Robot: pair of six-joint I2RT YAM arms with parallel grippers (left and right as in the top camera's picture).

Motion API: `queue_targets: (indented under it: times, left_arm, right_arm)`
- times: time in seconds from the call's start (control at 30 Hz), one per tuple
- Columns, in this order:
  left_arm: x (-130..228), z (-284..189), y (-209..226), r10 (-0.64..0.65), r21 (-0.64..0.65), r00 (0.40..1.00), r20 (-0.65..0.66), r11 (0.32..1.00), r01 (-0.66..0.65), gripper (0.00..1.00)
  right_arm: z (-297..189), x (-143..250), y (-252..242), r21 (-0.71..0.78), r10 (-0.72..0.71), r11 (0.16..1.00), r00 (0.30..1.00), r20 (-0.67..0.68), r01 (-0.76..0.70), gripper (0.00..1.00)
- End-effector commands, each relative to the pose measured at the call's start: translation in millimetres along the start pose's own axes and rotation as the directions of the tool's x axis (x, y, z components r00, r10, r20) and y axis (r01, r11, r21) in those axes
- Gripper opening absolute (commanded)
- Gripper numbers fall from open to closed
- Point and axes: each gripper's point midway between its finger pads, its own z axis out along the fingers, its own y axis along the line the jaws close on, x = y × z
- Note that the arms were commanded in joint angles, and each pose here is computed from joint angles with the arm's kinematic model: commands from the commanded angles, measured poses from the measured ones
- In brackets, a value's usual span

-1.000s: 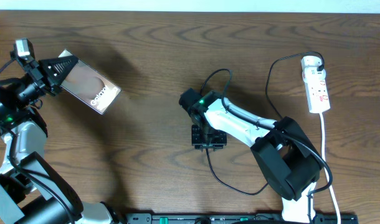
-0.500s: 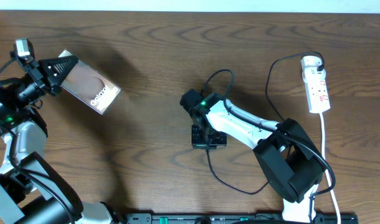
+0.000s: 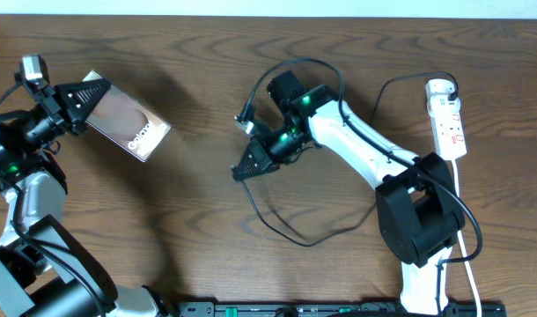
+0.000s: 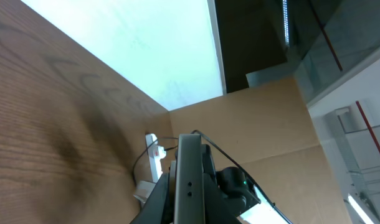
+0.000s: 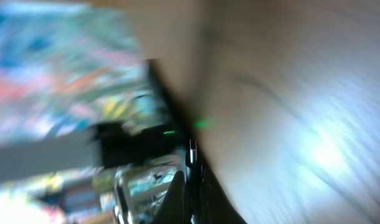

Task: Plug charger to phone and switch on socket
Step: 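Lift the plug with the right gripper toward the phone's bottom edge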

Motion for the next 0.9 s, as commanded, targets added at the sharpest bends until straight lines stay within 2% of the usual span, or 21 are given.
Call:
queue_targets:
  times: [0.0, 0.57, 0.87]
  left_arm:
    - [1, 7, -9, 0.039, 0.009, 0.999, -0.020, 0.999, -0.038, 0.07]
    - [18, 33, -14, 0.051, 0.039, 0.994, -0.097, 0.998, -0.047, 0.07]
    - [52, 75, -25, 0.056, 0.089, 0.972, -0.229, 0.995, -0.037, 0.07]
  right_arm:
    - [-12, 2, 57, -0.294, -0.319, 0.896, 0.943, 0.096, 0.333, 0.01]
    - [0, 10, 65, -0.306, -0.413, 0.854, 0.906, 0.096, 0.422, 0.01]
    - [5, 11, 65, -0.289, -0.472, 0.829, 0.876, 0.099, 0.479, 0.01]
